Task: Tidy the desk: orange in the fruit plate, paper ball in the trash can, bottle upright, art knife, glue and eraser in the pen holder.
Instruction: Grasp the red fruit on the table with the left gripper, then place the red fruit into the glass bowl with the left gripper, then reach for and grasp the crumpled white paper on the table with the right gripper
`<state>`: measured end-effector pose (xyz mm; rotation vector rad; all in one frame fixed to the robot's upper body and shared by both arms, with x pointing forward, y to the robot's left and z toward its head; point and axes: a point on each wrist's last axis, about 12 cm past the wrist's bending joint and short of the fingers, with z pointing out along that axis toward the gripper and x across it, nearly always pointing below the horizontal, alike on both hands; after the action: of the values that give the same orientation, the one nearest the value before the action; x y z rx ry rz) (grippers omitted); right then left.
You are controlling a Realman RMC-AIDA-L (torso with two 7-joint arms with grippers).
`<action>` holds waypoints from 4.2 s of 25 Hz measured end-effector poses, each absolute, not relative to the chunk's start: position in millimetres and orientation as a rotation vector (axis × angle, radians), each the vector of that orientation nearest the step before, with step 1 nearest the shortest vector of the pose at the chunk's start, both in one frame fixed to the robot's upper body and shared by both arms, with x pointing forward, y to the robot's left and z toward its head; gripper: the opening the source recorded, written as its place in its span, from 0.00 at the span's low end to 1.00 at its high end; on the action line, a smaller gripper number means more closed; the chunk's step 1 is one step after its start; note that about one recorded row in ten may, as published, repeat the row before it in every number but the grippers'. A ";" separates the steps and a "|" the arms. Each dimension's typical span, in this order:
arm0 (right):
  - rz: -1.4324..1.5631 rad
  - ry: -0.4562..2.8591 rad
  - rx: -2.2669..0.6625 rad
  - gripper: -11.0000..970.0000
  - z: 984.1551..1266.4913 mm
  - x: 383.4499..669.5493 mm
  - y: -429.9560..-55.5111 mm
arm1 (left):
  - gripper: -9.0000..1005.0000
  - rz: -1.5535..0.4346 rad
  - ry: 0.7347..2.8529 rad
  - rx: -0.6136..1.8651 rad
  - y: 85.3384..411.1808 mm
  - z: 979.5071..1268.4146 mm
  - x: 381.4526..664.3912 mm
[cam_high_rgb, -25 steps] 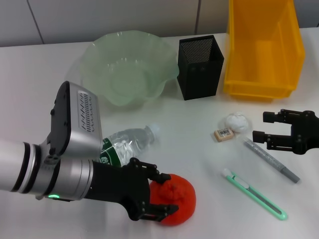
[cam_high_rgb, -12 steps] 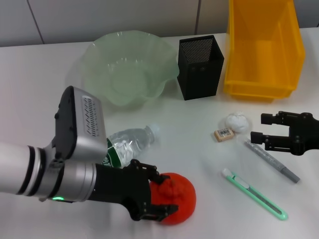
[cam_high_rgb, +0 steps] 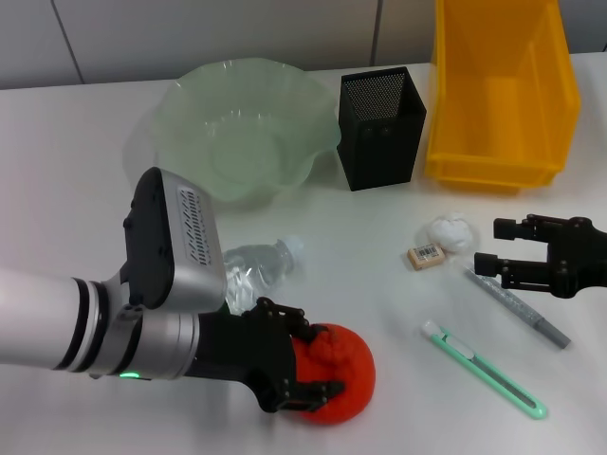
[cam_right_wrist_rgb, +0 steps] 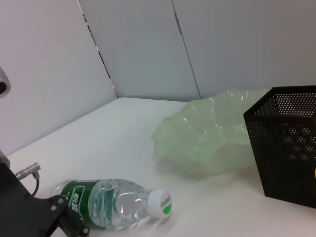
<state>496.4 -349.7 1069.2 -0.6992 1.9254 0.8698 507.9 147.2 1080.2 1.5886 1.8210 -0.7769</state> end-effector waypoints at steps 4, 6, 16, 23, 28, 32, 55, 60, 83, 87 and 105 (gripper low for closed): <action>0.873 1.930 -0.692 0.78 1067.6 495.8 -349.4 | 0.63 -0.781 1.820 1.594 146.5 1080.9 508.2; 0.876 1.932 -0.688 0.78 1066.5 495.3 -349.2 | 0.59 -0.781 1.820 1.593 146.5 1081.3 508.6; 0.852 1.932 -0.673 0.78 1066.2 495.9 -352.6 | 0.36 -0.779 1.841 1.590 144.7 1083.7 510.3; 0.832 1.939 -0.651 0.78 1064.3 496.2 -354.6 | 0.21 -0.829 1.808 1.627 137.3 1101.8 505.0; 0.823 1.943 -0.648 0.78 1063.2 496.3 -355.1 | 0.16 -0.829 1.780 1.638 133.8 1115.7 503.5; 0.819 1.943 -0.650 0.78 1062.7 495.4 -355.8 | 0.12 -0.800 1.753 1.643 131.9 1126.8 505.1; 0.868 1.941 -0.658 0.78 1057.6 494.1 -345.0 | 0.07 -0.193 1.569 1.110 150.4 1178.0 597.3; 0.863 1.941 -0.653 0.78 1055.3 491.2 -345.3 | 0.07 -0.112 1.563 1.054 148.4 1172.7 611.6; 0.877 1.928 -0.655 0.78 1054.0 489.0 -343.8 | 0.07 0.032 1.648 1.063 150.8 1132.7 634.6; 0.882 1.928 -0.656 0.78 1054.1 488.8 -343.4 | 0.10 0.025 1.653 1.068 149.5 1130.7 633.2; 0.888 1.935 -0.644 0.78 1054.2 484.9 -346.9 | 0.60 -0.067 1.673 0.970 157.3 1139.5 619.2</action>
<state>484.9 -346.9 1054.2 -0.6435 1.9354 0.8885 619.2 157.3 1139.5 0.9698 1.6726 -0.0667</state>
